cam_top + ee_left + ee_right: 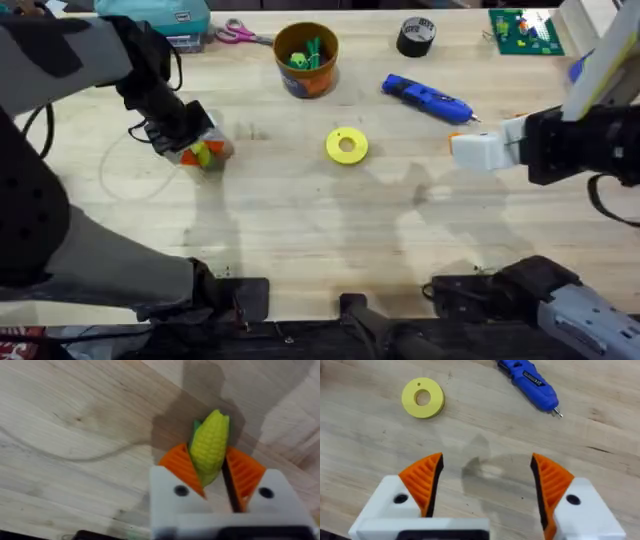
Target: Pick up the gripper from the table and insert it into the empty holder that is missing its gripper. Then pick up a screw, insert it into the mounting hole, and use the screwdriver to tighten it. Finally, clean up the table by picking up the vegetable and placing it into the bucket.
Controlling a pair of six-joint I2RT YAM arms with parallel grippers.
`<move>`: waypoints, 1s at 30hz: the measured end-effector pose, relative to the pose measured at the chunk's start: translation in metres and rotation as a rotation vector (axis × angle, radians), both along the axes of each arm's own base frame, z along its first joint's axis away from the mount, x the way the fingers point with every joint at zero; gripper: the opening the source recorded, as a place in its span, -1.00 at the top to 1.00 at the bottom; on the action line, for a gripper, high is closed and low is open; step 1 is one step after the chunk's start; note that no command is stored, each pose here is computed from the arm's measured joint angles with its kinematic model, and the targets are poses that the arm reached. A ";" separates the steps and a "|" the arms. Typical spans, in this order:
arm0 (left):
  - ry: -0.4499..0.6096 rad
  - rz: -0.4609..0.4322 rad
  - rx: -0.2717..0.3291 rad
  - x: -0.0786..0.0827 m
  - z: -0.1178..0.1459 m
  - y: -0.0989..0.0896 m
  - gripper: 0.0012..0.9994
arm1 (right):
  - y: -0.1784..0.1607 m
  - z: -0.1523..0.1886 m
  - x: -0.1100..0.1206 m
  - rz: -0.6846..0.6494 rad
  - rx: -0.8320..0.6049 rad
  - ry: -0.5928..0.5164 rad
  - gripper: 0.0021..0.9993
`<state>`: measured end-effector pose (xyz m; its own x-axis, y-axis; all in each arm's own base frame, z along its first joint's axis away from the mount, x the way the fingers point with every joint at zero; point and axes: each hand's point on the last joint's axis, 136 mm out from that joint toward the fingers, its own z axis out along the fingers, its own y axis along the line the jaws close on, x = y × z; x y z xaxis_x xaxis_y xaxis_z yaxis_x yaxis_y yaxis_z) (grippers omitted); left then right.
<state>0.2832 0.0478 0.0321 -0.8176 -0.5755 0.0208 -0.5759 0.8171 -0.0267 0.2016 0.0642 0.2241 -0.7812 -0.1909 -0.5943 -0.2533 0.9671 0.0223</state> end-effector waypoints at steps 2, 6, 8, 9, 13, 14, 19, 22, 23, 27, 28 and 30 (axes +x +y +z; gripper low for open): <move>-0.002 0.000 0.001 0.000 0.000 0.000 0.76 | 0.000 0.000 0.000 0.000 0.000 0.000 -0.99; -0.004 0.000 0.002 0.001 0.001 0.000 0.96 | 0.000 0.000 0.000 0.000 0.000 0.000 -0.99; -0.004 0.000 0.002 0.001 0.001 0.000 0.96 | 0.000 0.000 0.000 0.000 0.000 0.000 -0.99; -0.004 0.000 0.000 0.002 0.002 0.000 0.96 | 0.000 0.000 0.000 0.000 0.000 0.000 -1.00; -0.031 0.000 -0.026 0.013 0.015 -0.003 0.96 | 0.000 0.000 0.000 0.000 0.000 0.000 -0.99; -0.061 -0.001 -0.034 0.022 0.023 -0.004 0.96 | 0.000 0.000 0.000 0.000 0.000 0.000 -0.99; -0.258 -0.028 -0.089 0.078 0.076 -0.012 0.96 | 0.000 0.000 0.000 0.000 0.000 0.000 -0.99; -0.369 -0.075 -0.098 0.107 0.109 -0.025 0.96 | 0.000 0.000 0.000 0.000 0.000 0.000 -0.99; -0.412 -0.101 -0.100 0.117 0.121 -0.033 0.96 | 0.000 0.000 0.000 0.000 0.000 0.000 -0.99; -0.577 -0.217 -0.114 0.152 0.156 -0.076 0.96 | 0.000 0.000 0.000 0.000 0.000 0.000 -0.99; -0.626 -0.253 -0.121 0.161 0.165 -0.091 0.96 | 0.000 0.000 0.000 0.000 0.000 0.000 -0.99; -0.695 -0.315 -0.134 0.172 0.176 -0.118 0.96 | 0.000 0.000 0.000 0.000 0.000 0.000 -0.99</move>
